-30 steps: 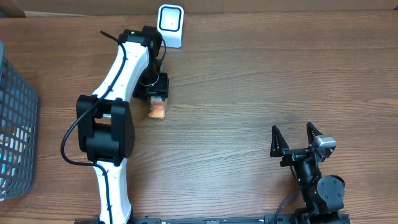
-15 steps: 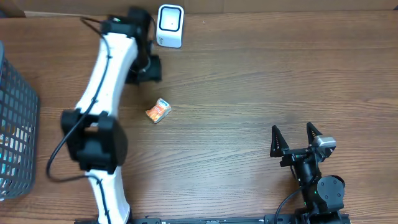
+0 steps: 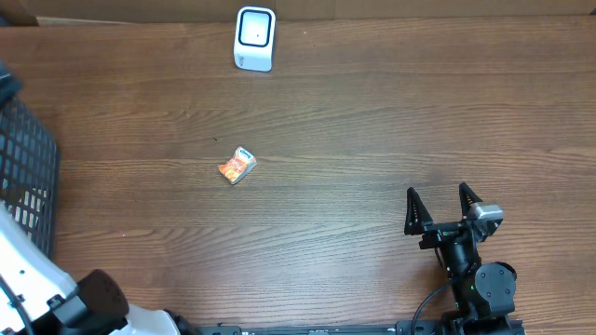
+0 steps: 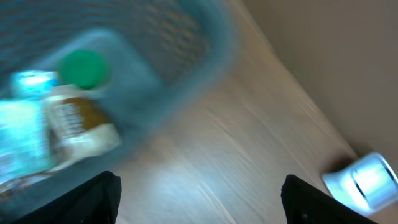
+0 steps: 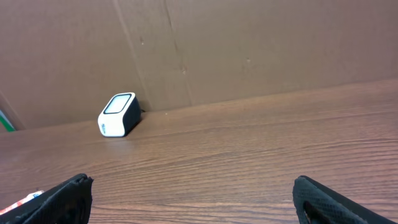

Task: Scan the item barcode
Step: 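Return the left gripper to the basket and reach inside, then grasp the green wipes pack in the basket with the left gripper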

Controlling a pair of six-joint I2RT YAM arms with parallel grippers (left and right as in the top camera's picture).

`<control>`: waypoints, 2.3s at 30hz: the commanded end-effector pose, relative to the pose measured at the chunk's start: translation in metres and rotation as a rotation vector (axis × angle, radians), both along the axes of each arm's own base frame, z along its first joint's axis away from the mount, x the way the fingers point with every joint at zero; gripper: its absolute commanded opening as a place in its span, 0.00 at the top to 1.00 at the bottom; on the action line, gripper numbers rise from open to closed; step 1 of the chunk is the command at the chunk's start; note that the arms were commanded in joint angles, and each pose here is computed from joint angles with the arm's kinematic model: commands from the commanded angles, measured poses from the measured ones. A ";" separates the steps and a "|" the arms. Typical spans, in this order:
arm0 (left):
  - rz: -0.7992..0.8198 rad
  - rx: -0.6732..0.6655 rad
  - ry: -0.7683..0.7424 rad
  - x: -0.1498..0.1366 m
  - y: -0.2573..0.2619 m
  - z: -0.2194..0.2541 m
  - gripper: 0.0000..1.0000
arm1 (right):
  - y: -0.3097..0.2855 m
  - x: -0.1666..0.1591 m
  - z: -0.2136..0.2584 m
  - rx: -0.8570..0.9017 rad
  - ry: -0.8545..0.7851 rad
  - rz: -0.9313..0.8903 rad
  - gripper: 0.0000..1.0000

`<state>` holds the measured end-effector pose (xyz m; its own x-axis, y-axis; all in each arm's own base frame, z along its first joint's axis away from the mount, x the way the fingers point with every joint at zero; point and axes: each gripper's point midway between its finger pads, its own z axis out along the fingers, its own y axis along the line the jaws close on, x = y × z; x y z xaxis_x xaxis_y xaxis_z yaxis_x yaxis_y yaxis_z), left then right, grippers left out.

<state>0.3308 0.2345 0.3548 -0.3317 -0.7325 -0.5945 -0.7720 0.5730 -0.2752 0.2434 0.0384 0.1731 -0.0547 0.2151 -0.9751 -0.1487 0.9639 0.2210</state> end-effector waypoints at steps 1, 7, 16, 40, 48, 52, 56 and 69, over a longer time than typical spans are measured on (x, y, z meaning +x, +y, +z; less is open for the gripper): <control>0.158 -0.031 -0.020 -0.031 0.039 -0.001 0.16 | 0.000 0.000 -0.003 -0.004 -0.001 -0.001 0.00; 0.279 -0.011 0.008 -0.073 0.080 -0.004 0.13 | 0.000 0.000 -0.003 -0.004 -0.001 -0.001 0.00; 0.392 -0.035 0.163 -0.124 0.115 -0.044 0.13 | 0.000 0.000 -0.003 -0.004 -0.001 -0.001 0.00; 0.447 -0.112 0.370 -0.167 0.136 -0.150 0.12 | 0.000 0.000 -0.003 -0.004 -0.001 -0.001 0.00; 0.459 -0.119 0.424 -0.176 0.135 -0.173 0.14 | 0.000 0.000 -0.003 -0.004 -0.001 -0.001 0.00; 0.464 -0.121 0.436 -0.179 0.135 -0.181 0.13 | 0.000 0.000 -0.003 -0.004 -0.001 -0.001 0.00; 0.433 -0.105 0.447 -0.179 0.138 -0.191 0.11 | 0.000 0.000 -0.003 -0.004 -0.001 -0.001 0.00; 0.267 -0.047 0.356 -0.150 0.147 -0.235 0.04 | 0.000 0.000 -0.003 -0.004 -0.001 -0.001 0.00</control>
